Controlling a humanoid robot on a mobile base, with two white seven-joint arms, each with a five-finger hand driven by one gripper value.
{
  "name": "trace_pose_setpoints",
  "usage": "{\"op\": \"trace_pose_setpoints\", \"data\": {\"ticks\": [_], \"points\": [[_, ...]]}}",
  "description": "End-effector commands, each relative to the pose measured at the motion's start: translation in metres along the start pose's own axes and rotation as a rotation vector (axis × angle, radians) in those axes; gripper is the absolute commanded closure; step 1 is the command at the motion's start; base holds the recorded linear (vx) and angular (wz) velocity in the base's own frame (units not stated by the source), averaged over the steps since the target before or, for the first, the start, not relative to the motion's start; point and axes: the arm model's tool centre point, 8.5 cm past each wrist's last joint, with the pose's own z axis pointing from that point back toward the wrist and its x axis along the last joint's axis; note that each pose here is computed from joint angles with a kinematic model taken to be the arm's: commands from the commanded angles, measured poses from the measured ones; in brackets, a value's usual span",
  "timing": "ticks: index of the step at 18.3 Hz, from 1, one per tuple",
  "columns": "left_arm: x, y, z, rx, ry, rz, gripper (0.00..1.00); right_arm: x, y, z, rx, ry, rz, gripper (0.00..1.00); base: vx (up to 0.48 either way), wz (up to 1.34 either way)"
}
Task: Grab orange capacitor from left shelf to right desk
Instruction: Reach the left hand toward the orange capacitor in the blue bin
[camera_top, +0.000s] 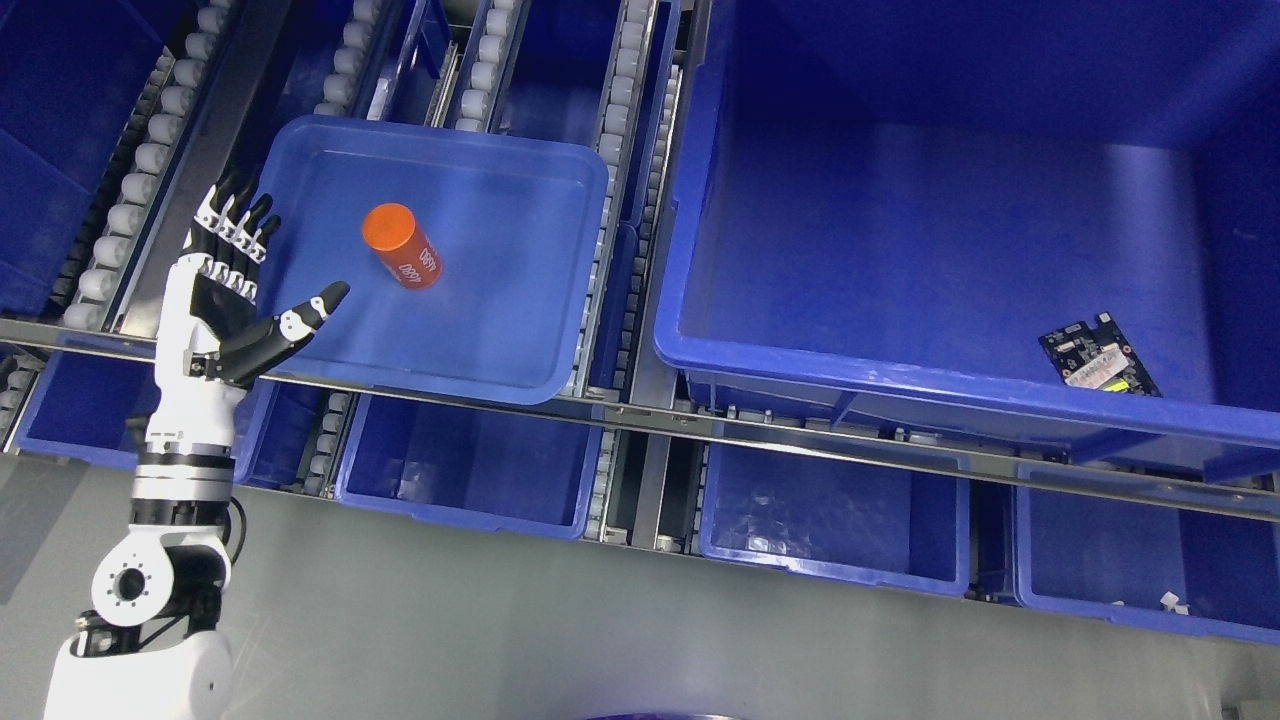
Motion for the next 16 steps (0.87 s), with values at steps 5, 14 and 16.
{"op": "trace_pose_setpoints", "data": {"ticks": [5,14,16], "points": [[-0.011,0.042,0.009,-0.214,0.193,-0.121,0.0,-0.007,-0.011,0.0,-0.018,0.002,-0.007,0.0,0.0,0.0],[-0.026,0.038,-0.032,-0.243,0.223,-0.169,0.04,-0.007,-0.011,0.0,-0.018,0.002,-0.007,0.0,0.0,0.0],[-0.032,0.033,-0.037,-0.261,0.235,-0.163,0.05,-0.007,-0.011,0.0,-0.018,0.002,-0.007,0.0,0.0,0.0]]}}
